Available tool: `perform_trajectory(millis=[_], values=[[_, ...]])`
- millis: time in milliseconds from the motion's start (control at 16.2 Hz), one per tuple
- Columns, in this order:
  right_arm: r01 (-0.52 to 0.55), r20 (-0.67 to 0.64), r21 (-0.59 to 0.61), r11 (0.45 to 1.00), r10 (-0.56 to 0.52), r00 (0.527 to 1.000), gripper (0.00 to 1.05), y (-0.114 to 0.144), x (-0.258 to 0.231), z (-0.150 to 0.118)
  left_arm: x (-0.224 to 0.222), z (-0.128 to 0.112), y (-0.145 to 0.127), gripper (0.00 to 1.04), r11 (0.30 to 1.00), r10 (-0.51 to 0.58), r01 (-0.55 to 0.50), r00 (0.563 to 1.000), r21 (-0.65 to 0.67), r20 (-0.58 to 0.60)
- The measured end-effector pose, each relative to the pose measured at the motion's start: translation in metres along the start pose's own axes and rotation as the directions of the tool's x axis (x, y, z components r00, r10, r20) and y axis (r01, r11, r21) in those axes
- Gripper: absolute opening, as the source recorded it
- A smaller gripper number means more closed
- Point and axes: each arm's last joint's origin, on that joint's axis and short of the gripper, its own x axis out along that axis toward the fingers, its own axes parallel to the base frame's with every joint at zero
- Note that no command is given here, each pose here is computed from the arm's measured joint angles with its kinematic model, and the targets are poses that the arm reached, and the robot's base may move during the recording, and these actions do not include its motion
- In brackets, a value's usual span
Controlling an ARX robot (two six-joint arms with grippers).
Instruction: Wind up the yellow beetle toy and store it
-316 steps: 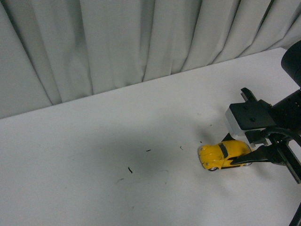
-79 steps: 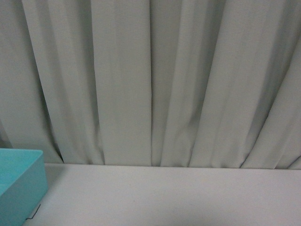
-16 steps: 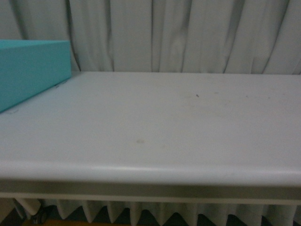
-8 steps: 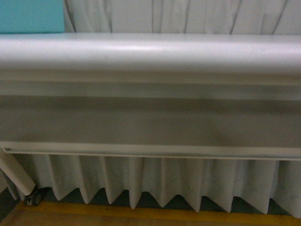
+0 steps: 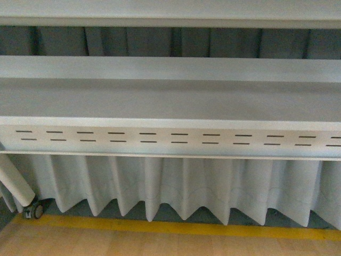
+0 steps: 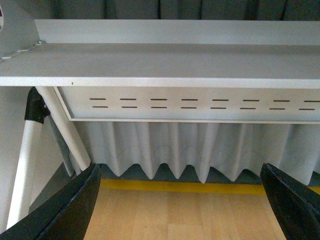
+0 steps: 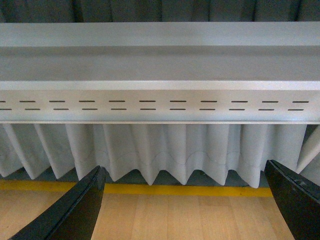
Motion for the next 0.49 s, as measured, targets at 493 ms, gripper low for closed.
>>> perform_trajectory(millis=[493], values=[[0.000, 0.001, 0.000, 1.000, 0.000, 1.000, 0.98, 0.0000, 0.0000, 0.0001, 0.0000, 0.0000, 0.0000, 0.98, 1.000, 0.000, 0.000, 1.000, 0.000, 0.000]])
